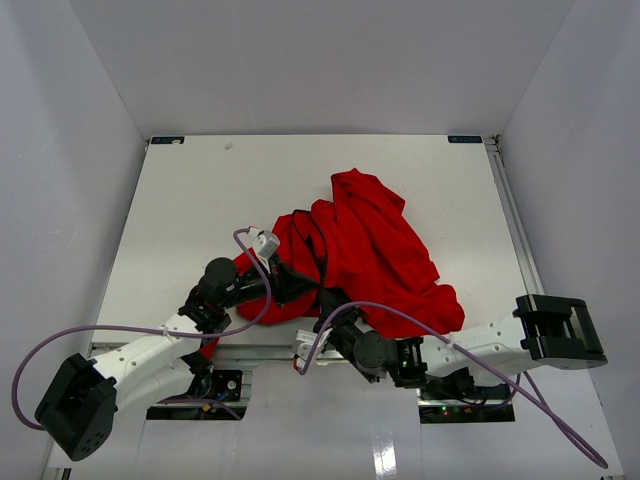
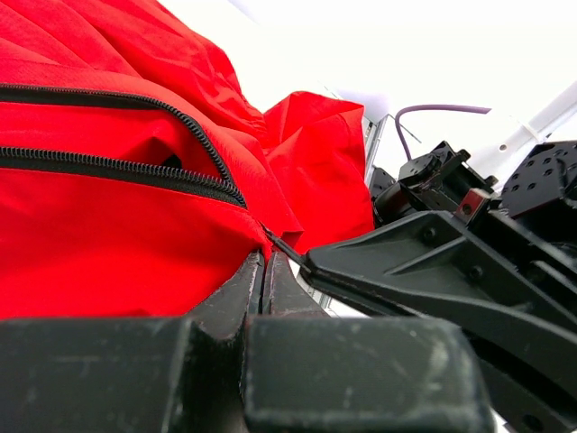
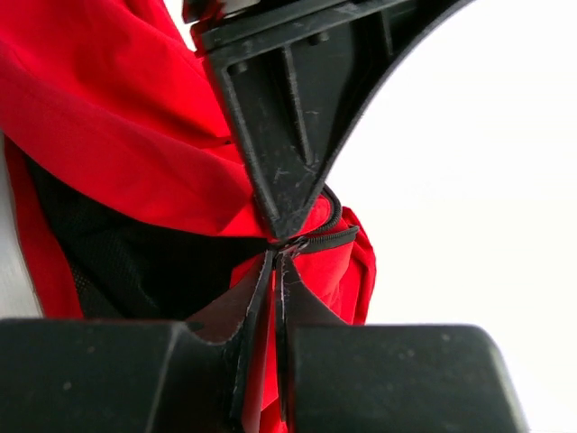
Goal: Zip up the jacket
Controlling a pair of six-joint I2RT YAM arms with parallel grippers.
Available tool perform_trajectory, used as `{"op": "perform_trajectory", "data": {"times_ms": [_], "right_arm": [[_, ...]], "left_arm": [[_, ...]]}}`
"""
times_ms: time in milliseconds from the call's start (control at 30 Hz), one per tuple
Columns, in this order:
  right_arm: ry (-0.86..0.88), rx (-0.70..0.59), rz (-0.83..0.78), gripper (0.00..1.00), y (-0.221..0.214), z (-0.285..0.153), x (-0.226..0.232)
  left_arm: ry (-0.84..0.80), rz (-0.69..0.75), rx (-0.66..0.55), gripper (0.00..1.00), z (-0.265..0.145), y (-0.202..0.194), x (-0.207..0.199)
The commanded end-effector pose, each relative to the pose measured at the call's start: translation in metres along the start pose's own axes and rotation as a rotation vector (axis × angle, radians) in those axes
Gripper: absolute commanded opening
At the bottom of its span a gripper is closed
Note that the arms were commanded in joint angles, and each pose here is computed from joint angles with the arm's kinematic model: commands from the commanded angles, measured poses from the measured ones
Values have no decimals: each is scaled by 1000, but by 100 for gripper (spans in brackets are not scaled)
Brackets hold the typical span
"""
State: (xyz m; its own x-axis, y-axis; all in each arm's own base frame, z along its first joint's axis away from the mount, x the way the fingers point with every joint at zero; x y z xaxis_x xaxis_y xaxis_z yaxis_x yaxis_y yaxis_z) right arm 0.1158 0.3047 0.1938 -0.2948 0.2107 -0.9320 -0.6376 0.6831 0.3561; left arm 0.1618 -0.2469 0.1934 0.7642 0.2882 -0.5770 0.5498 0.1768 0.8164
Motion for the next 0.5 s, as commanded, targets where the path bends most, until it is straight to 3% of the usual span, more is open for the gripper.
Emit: {"op": "perform_trajectory", "data": {"times_ms": [0, 467], "right_arm": [[0, 1, 151, 8, 9, 5, -21], [62, 2, 325, 8, -2, 17, -32]], "left_arm": [[-41, 9, 19, 0, -4, -5, -7], [-61, 29, 4, 0, -7, -4, -11]]}}
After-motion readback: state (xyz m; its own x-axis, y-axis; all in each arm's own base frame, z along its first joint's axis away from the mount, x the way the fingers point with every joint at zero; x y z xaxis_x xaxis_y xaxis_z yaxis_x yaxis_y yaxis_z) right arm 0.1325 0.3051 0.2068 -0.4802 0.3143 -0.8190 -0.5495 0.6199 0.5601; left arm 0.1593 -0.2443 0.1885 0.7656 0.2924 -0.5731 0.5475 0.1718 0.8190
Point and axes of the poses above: each gripper's point midway between its finger pads, its own z axis out along the fingers, its own x axis along the line the jaws close on, y = z × x, the point moved 3 cm from there along -z, back along the fingers, and after that the axes turned 5 degrees about -z, right-handed, at the moved point
